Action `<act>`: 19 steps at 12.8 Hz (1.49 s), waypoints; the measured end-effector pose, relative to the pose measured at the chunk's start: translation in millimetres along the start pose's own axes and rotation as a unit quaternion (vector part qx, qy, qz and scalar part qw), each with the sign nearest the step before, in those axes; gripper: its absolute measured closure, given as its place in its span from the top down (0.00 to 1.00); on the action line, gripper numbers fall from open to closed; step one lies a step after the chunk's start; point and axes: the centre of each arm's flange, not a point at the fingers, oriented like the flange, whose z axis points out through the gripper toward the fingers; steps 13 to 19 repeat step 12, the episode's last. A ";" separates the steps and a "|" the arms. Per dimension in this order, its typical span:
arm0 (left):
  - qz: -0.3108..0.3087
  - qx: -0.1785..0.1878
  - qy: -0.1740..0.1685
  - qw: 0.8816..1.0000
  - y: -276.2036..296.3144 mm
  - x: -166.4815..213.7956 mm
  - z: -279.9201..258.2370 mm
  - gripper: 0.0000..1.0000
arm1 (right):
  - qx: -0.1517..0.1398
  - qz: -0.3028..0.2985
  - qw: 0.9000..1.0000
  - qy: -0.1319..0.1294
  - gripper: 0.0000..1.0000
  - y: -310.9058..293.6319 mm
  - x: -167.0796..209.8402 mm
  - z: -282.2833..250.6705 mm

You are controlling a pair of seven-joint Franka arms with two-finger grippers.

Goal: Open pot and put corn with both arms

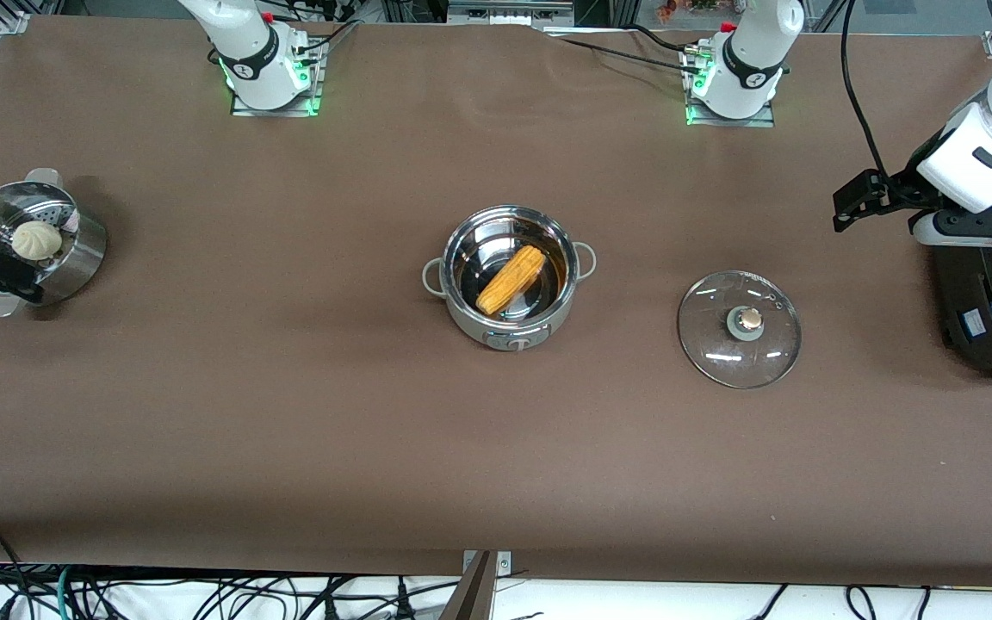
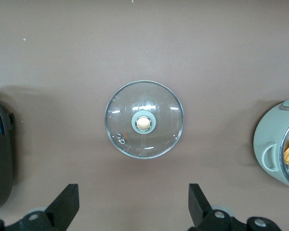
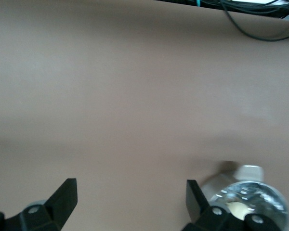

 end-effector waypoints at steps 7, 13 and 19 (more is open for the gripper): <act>0.001 0.000 0.000 1.000 1.3 -0.1 0.0 1.00 | -0.002 -0.001 1.000 -0.024 1.00 3.6 -19.2 2.8; 0.001 0.000 0.000 1.000 1.3 -0.1 0.0 1.00 | 0.010 0.029 0.999 -0.030 1.00 1.4 -18.9 5.5; 0.001 0.000 0.000 1.000 1.3 -0.1 0.0 1.00 | 0.010 0.029 0.999 -0.030 1.00 1.4 -18.9 5.5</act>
